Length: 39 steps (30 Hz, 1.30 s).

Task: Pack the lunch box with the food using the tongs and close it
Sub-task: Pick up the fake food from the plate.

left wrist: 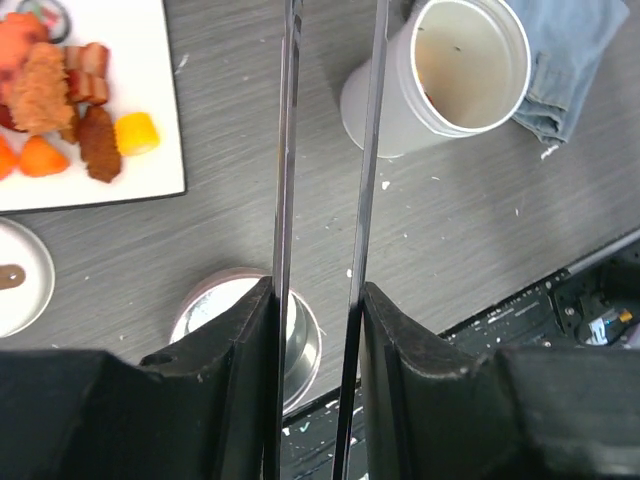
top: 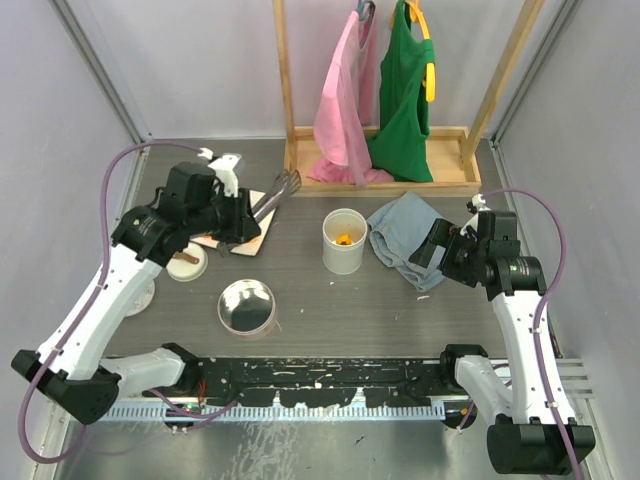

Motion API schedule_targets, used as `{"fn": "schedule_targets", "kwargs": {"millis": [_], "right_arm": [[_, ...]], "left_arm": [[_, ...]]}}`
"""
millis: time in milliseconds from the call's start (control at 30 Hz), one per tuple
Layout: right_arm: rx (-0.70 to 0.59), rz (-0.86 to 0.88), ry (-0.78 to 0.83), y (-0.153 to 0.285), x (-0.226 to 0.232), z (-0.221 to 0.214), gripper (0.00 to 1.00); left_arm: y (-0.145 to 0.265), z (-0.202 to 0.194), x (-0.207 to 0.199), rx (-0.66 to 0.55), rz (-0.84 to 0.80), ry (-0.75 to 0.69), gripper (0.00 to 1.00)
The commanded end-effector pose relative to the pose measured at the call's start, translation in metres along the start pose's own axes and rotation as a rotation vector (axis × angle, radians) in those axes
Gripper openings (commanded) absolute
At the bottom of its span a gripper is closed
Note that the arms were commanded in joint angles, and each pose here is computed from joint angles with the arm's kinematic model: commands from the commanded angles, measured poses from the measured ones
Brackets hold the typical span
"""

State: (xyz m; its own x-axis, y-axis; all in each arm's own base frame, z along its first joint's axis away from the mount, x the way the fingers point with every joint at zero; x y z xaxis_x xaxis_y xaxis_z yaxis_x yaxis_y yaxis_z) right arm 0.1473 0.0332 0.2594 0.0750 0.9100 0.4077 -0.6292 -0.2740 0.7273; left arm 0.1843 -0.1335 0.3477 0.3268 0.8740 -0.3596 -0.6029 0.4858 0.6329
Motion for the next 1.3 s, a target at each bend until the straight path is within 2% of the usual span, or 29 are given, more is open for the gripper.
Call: {"fn": "schedule_targets", "kwargs": {"millis": [0,167,400,733,1000,1267], "right_arm": [[-0.044,0.011,0.028,0.003,0.004,0.008,0.99],[-0.043,0.011,0.028,0.004,0.004,0.009,0.99],[-0.044,0.014,0.029,0.004,0.005,0.009,0.99],[-0.047,0.011,0.03,0.005,0.004,0.008,0.99],[-0.048,0.013,0.031,0.005,0.004,0.009,0.99],[-0.058,0.011,0.032,0.006,0.004,0.006,0.99]], "left_arm": [[0.004,0.005,0.012,-0.083,0.049,0.016,0.37],[0.003,0.0,0.033,-0.077,0.134,0.067,0.4],[-0.005,-0.007,0.068,-0.003,0.252,0.147,0.41],[-0.023,-0.002,0.108,0.209,0.41,0.087,0.42],[-0.034,0.008,0.118,0.261,0.468,0.054,0.43],[-0.035,0.015,0.122,0.25,0.508,0.033,0.44]]}}
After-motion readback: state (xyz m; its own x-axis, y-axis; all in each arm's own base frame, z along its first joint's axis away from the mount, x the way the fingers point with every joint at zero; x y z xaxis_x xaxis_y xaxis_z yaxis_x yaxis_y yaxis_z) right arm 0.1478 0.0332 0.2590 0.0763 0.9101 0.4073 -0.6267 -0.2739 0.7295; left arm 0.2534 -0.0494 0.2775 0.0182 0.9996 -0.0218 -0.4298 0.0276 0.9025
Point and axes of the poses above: each gripper's point midway between its finger pads, its own y axis back along the fingers, its own x axis along the line the jaws close on, z = x × y, the point moved 10 cm from there along y, back along the fingers, and after that the axes turned 5 degrees about y, right-handed, at the moved point
